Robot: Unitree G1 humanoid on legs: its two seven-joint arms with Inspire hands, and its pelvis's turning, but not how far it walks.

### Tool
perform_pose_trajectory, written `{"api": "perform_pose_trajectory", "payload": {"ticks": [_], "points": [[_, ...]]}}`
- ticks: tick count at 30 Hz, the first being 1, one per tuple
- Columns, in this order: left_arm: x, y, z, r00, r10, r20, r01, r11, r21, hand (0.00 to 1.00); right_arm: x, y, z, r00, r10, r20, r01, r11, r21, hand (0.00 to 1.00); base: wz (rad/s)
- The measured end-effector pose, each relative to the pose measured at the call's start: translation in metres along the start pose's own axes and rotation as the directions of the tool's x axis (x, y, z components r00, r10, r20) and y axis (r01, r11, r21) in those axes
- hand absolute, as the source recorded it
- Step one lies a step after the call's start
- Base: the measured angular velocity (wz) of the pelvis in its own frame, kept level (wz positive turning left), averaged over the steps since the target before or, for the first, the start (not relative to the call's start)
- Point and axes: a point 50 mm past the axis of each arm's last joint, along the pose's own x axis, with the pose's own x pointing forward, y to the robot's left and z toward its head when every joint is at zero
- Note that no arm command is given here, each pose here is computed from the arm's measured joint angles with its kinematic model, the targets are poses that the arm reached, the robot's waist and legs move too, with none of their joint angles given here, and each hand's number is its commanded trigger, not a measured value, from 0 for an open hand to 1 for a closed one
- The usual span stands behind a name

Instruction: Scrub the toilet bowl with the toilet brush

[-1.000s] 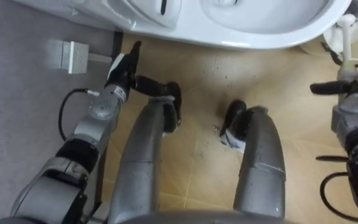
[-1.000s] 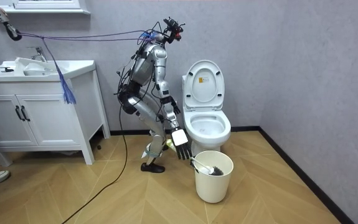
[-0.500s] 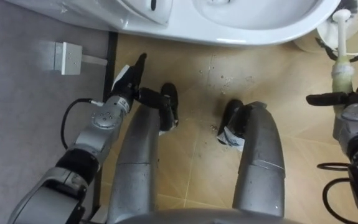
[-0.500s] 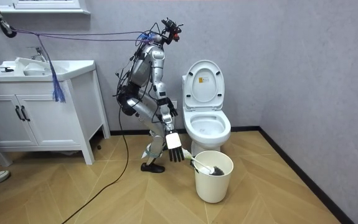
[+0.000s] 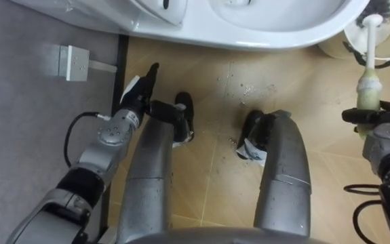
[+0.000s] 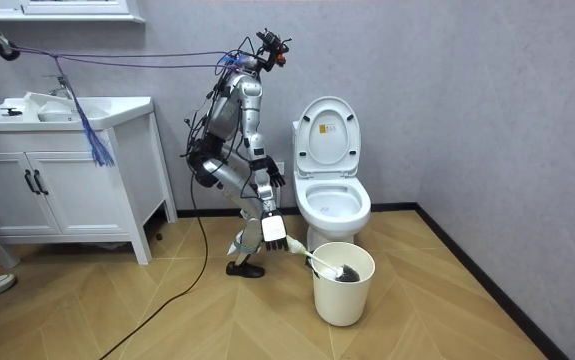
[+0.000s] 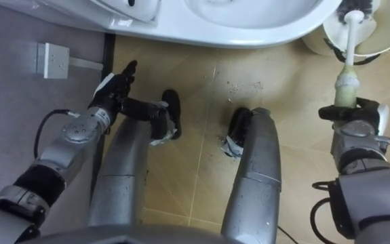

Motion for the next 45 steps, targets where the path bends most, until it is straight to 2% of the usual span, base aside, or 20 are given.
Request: {"api": "perform_pose_trajectory", "payload": {"ticks": [13, 17, 21, 30, 35, 40, 45], "points": [[-0.001, 0.001, -0.003, 1.0, 0.004, -0.008, -0.004, 1.0, 0.001, 0.0, 0.0, 0.0, -0.003, 1.0, -0.011, -0.018, 0.012, 0.999, 0.03, 1.0, 0.0], [-0.001, 0.002, -0.004, 1.0, 0.011, -0.01, -0.011, 1.0, 0.0, 0.0, -0.001, 0.0, -0.01, 0.998, -0.007, -0.058, 0.012, 0.995, 0.1, 1.0, 0.0], [-0.008, 0.005, -0.018, 0.998, 0.028, -0.052, -0.029, 0.999, -0.021, 0.0, -0.002, -0.001, -0.026, 0.992, 0.019, -0.124, 0.005, 0.981, 0.193, 1.0, -0.04], [-0.031, 0.01, -0.061, 0.982, 0.064, -0.179, -0.076, 0.995, -0.062, 0.0, -0.009, -0.008, -0.072, 0.965, 0.031, -0.26, 0.045, 0.959, 0.281, 1.0, -0.09], [-0.036, 0.021, -0.074, 0.969, 0.104, -0.226, -0.122, 0.99, -0.069, 0.0, -0.011, -0.008, -0.077, 0.962, -0.006, -0.272, 0.08, 0.963, 0.259, 1.0, -0.01], [-0.048, 0.03, -0.089, 0.952, 0.141, -0.271, -0.165, 0.984, -0.07, 0.0, -0.013, -0.002, -0.069, 0.981, -0.009, -0.195, 0.045, 0.983, 0.18, 1.0, 0.0], [-0.071, 0.04, -0.113, 0.92, 0.19, -0.342, -0.234, 0.968, -0.093, 0.0, -0.021, -0.006, -0.085, 0.994, -0.009, -0.109, 0.01, 1.0, 0.007, 1.0, 0.16]]}}
